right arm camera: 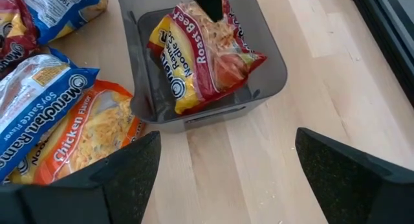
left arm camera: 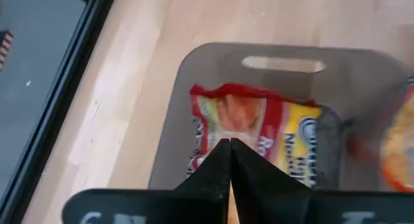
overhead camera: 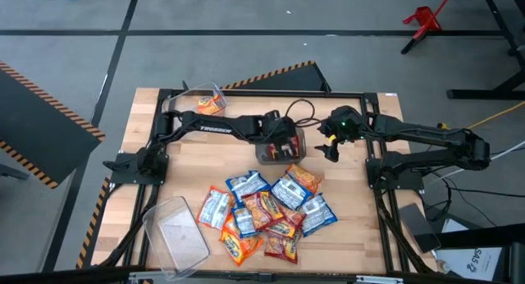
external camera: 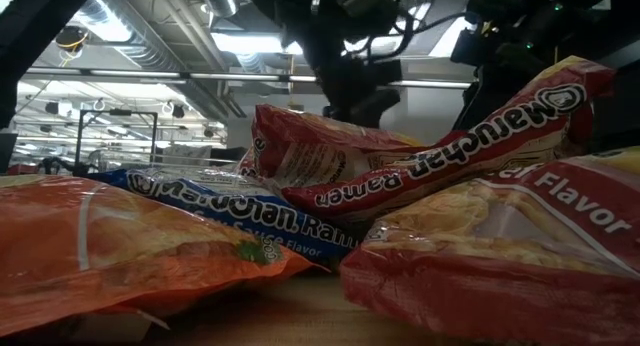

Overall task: Sort Maruchan noodles
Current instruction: Put the red noodle pack into the black bin

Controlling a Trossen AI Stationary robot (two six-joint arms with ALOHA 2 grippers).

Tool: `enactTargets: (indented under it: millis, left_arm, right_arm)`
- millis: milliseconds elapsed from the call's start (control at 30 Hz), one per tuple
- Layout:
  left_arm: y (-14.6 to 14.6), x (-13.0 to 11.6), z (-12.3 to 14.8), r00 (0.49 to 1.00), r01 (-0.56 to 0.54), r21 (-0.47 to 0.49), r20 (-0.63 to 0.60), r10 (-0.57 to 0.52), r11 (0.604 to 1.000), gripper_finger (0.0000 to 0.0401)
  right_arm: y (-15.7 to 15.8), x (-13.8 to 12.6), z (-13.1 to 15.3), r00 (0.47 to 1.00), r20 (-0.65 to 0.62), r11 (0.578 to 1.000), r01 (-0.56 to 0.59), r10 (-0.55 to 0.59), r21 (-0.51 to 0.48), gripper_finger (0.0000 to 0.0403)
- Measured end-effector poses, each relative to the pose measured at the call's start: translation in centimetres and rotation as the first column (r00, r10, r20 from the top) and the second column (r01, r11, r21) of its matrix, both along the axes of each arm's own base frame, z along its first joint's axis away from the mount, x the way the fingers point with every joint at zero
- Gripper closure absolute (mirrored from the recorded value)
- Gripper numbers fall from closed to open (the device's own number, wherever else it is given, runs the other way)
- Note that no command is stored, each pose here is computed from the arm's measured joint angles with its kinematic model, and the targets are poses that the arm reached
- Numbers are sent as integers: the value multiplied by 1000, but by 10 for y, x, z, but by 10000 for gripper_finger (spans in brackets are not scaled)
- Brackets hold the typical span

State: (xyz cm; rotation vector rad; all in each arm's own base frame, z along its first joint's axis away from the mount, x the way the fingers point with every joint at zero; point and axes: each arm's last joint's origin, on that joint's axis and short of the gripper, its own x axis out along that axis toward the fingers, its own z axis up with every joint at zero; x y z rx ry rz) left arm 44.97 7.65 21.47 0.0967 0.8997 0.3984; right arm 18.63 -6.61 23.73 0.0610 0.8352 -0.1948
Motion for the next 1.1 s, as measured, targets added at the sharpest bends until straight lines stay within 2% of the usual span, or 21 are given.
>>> enactTargets:
  millis: [167, 367, 800, 967, 1100]
  left_arm:
    - [13, -1, -16, 999, -38, -39, -5, 38, 999, 400]
    - [19, 3, -32, 999, 14, -122, 45, -8, 992, 400]
    - [26, 9, -58, 1000, 0, -151, 28, 5, 989, 400]
    - [21, 8, -51, 999, 30, -142, 33, -26, 989, 400]
    - [12, 6, -15, 992, 64, -115, 116, -51, 991, 400]
  right_arm:
    - [0, 0, 0, 1000, 0, 1000, 0, 0, 1, 59]
    - [0, 0, 0, 1000, 1, 1000, 0, 0, 2, 59]
    - [0, 0, 1, 1000, 11, 1000, 16, -16, 14, 59]
    - [0, 0, 0, 1000, 10, 999, 24, -25, 22, 59]
    - [0, 0, 0, 999, 12, 999, 34, -35, 31, 59]
